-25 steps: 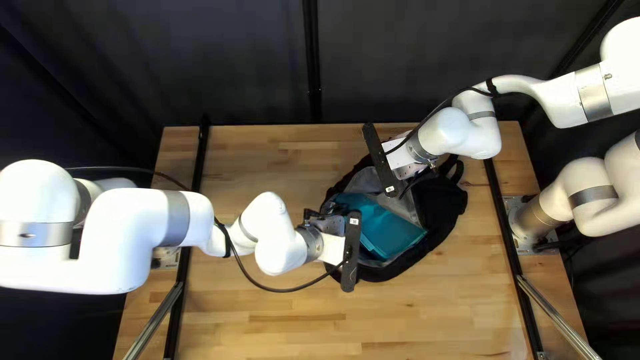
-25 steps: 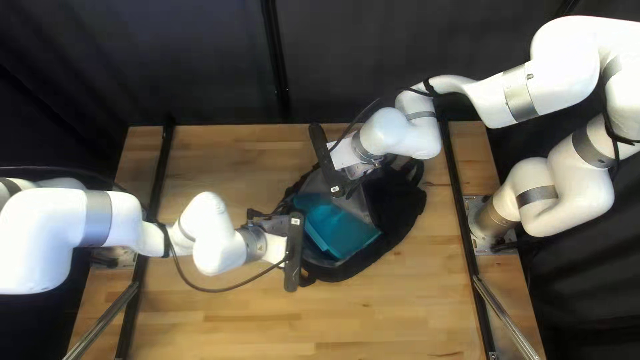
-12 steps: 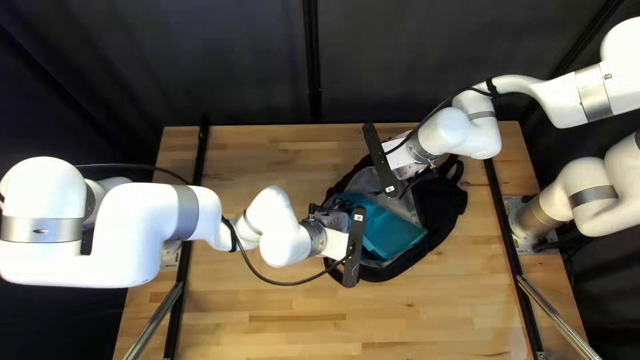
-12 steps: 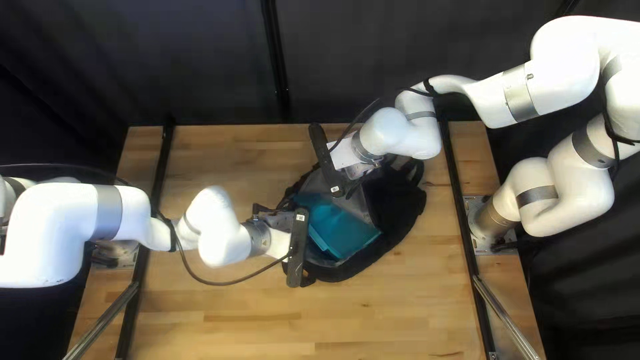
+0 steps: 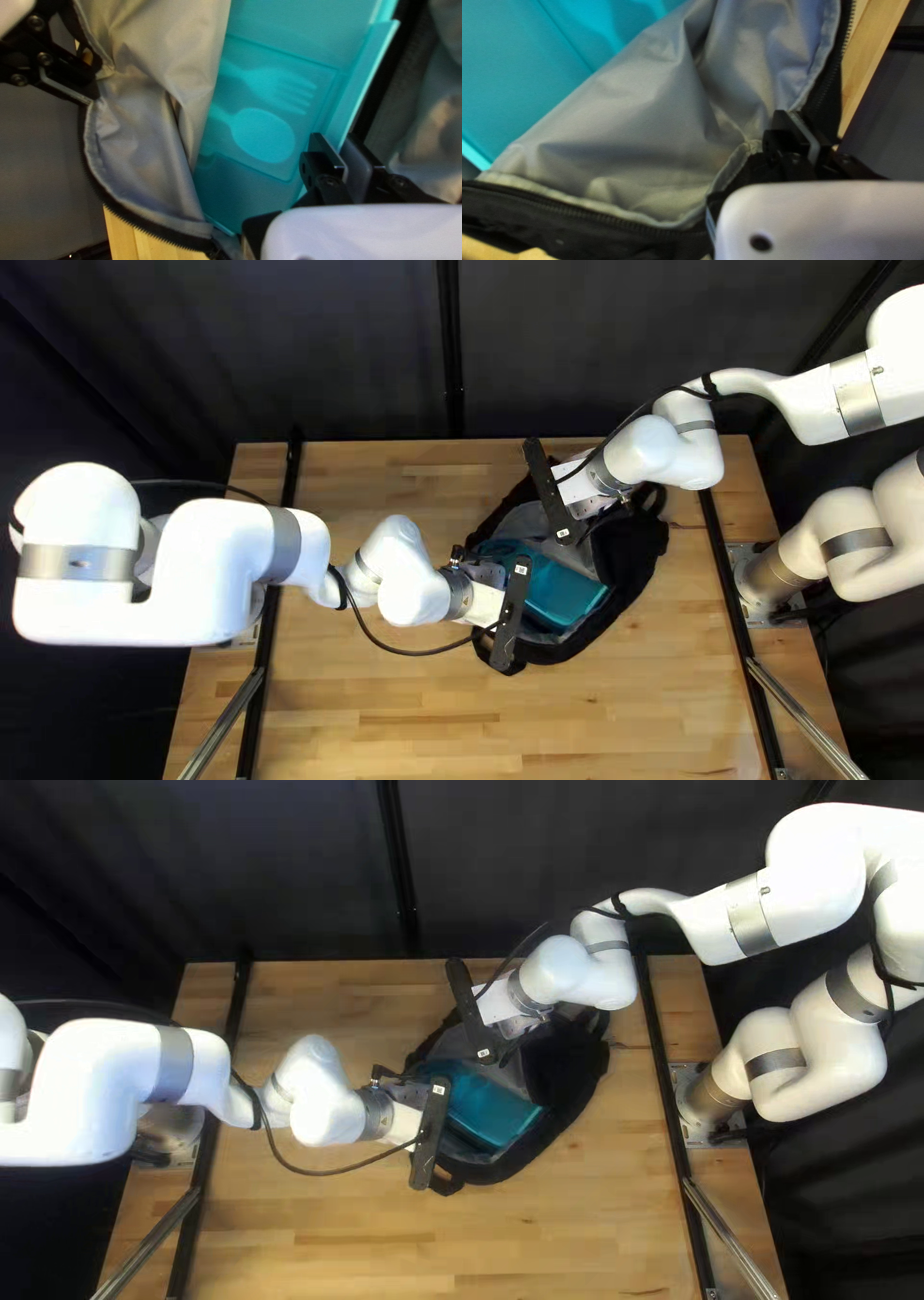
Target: Remove a lunch box from a kids backpack
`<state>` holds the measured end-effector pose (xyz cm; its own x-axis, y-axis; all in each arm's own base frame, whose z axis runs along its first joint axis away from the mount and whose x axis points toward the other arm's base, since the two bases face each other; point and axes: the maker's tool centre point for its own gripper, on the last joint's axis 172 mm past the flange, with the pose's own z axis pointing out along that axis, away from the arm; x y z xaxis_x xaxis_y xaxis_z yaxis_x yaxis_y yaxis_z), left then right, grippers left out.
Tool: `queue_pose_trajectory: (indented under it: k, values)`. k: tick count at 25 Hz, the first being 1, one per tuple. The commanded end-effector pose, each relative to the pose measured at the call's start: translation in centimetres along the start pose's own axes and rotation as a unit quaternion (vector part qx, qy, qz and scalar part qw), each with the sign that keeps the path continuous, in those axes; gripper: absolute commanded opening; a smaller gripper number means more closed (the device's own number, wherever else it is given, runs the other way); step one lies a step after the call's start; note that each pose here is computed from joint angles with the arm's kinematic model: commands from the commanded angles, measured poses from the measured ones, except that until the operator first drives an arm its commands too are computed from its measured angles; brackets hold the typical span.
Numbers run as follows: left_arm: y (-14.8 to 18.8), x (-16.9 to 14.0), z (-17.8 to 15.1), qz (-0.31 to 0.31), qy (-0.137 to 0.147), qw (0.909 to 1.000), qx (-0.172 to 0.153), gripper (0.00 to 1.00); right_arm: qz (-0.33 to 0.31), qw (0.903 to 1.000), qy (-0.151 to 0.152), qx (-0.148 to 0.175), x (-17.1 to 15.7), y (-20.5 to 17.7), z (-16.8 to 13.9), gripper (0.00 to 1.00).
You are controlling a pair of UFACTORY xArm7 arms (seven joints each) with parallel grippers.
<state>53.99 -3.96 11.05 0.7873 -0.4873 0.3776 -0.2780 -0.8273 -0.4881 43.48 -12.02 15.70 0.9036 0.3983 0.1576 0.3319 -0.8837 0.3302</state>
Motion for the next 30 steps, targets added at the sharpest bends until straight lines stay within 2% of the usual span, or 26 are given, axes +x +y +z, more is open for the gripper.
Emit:
queue_pose_trajectory:
  k: [1,15,26,30]
  values:
    - [-0.3,0.7,-2.3,0.009,-0.004,1.0000,-0.001,0.00,0.000,1.0000,0.000,0.000,0.0,0.0,0.0,0.00]
    - [-1.8,2.5,-5.1,0.016,-0.019,0.9997,0.006,0.00,0.000,1.0000,0.000,0.000,0.0,0.0,0.0,0.00]
    - [-2.7,2.0,-8.0,0.016,-0.039,0.9990,0.016,0.00,0.000,1.0000,0.000,0.000,0.0,0.0,0.0,0.00]
    - [-4.0,1.8,-8.7,-0.006,-0.048,0.9987,0.011,0.00,0.000,1.0000,0.000,0.000,0.0,0.0,0.0,0.00]
